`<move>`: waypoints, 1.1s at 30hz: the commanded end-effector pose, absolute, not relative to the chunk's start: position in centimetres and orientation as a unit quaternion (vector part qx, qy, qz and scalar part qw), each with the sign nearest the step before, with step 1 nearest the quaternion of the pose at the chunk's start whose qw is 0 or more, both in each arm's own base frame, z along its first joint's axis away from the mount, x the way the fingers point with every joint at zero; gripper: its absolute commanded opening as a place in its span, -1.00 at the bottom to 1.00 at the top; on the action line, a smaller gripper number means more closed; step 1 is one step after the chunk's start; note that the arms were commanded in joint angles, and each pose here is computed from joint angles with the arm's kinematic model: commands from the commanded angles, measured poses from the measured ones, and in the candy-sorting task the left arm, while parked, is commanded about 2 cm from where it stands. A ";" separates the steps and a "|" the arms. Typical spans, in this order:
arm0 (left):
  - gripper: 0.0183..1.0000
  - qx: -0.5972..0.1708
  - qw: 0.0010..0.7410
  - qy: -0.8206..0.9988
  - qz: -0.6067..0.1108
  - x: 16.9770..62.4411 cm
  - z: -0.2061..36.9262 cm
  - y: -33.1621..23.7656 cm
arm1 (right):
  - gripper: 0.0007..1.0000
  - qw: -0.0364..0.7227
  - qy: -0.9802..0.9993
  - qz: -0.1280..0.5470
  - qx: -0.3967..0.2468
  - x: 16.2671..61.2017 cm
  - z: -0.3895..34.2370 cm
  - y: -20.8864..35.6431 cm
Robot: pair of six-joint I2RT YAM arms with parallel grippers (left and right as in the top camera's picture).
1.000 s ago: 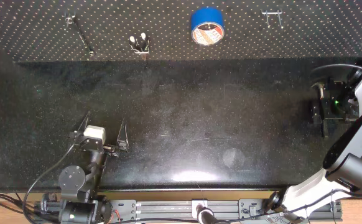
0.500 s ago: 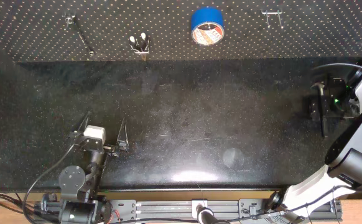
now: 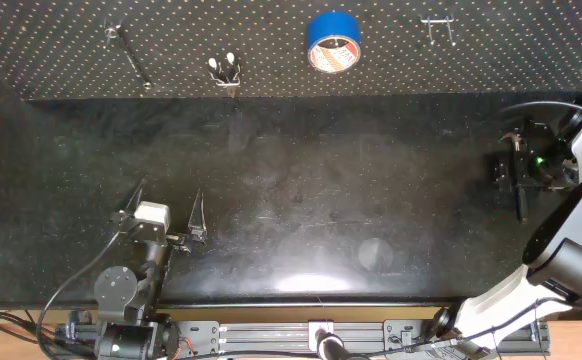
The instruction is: Place Tools Onto Pegboard
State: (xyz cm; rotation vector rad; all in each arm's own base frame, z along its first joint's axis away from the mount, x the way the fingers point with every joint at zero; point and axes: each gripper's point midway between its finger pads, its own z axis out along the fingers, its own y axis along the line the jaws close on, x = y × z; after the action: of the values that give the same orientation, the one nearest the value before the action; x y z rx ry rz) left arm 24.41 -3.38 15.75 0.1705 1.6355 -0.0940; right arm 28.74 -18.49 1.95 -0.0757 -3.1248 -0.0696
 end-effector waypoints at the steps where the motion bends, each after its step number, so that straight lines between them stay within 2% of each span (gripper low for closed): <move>1: 0.99 0.087 0.681 0.726 -0.045 24.3 15.8 -3.7 | 0.95 0.020 -0.998 -0.047 -0.026 28.6 0.4 -18.2; 8: 0.99 0.087 0.681 0.726 -0.045 24.3 15.8 -3.7 | 0.93 0.025 -0.998 -0.050 -0.026 28.5 0.1 -18.1; 12: 0.99 0.087 0.681 0.726 -0.045 24.3 15.8 -3.7 | 0.53 0.031 -0.998 -0.054 -0.026 28.2 0.2 -17.9; 16: 0.99 0.087 0.681 0.726 -0.045 24.3 15.8 -3.7 | 0.47 0.035 -0.997 -0.057 -0.027 28.0 0.2 -17.8; 21: 0.99 0.087 0.681 0.726 -0.045 24.3 15.8 -3.7 | 0.10 0.039 -0.997 -0.059 -0.026 27.9 0.2 -17.7; 25: 0.99 0.087 0.681 0.726 -0.045 24.3 15.8 -3.7 | -0.07 0.045 -0.997 -0.063 -0.027 27.6 0.3 -17.5; 26: 0.99 0.087 0.681 0.726 -0.045 24.3 15.8 -3.7 | -0.25 0.045 -0.997 -0.063 -0.027 27.5 0.3 -17.5; 28: 0.99 0.087 0.681 0.726 -0.045 24.3 15.8 -3.7 | -0.33 0.045 -0.997 -0.063 -0.027 27.5 0.3 -17.5; 30: 0.99 0.087 0.681 0.726 -0.045 24.3 15.8 -3.7 | -0.60 0.045 -0.997 -0.063 -0.027 27.5 0.3 -17.5; 32: 0.99 0.087 0.681 0.726 -0.045 24.3 15.8 -3.7 | -0.63 0.045 -0.997 -0.063 -0.027 27.5 0.3 -17.5; 33: 0.99 0.087 0.681 0.726 -0.045 24.3 15.8 -3.7 | -0.80 0.045 -0.997 -0.063 -0.027 27.5 0.3 -17.5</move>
State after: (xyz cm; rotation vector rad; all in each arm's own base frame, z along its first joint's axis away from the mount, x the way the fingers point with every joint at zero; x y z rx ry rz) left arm 24.41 -3.38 15.75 0.1705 1.6355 -0.0940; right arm 28.06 -18.41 1.81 -0.0826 -3.0819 -0.1030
